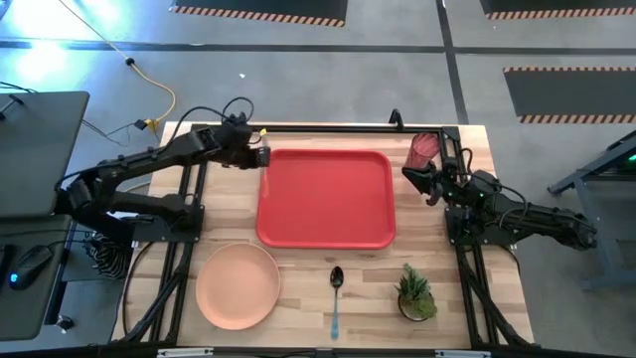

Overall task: Pick and place plate/cup/fork/spoon on tray
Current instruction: Put the fork on the tray, then put the cup on the tray to the right of the fork

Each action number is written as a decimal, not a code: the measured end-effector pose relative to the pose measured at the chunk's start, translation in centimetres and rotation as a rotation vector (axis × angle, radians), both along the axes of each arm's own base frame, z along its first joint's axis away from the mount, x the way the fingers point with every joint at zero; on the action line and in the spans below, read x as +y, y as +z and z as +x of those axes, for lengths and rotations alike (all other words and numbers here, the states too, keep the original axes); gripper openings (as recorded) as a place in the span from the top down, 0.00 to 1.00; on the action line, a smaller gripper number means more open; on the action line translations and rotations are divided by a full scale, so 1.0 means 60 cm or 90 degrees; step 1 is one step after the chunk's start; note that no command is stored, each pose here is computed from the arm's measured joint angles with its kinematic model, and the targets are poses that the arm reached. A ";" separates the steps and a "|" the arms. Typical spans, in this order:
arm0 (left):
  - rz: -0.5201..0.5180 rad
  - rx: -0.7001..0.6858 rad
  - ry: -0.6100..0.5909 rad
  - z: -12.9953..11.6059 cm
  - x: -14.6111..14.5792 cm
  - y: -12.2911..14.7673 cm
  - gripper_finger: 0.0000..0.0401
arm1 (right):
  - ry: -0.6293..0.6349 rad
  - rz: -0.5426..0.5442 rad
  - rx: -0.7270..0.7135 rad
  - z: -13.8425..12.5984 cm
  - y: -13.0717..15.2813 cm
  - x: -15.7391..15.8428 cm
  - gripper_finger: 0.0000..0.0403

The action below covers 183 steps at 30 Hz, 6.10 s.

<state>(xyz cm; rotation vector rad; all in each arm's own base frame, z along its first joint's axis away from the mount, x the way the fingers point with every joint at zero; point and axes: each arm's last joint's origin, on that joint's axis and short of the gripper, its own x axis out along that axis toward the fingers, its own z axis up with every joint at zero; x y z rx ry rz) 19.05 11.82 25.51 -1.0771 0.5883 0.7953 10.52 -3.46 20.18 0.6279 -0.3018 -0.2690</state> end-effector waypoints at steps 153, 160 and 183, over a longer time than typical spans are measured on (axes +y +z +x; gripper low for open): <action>-0.022 0.162 -0.121 0.107 -0.040 0.011 0.81 | -0.095 -0.140 0.101 -0.017 0.136 0.000 0.83; 0.056 0.108 -0.165 0.074 -0.053 0.061 0.81 | -0.160 -0.096 0.362 -0.027 0.197 -0.005 0.83; 0.136 0.086 -0.238 0.049 -0.065 0.091 0.81 | -0.135 0.164 0.813 0.061 0.226 -0.101 0.66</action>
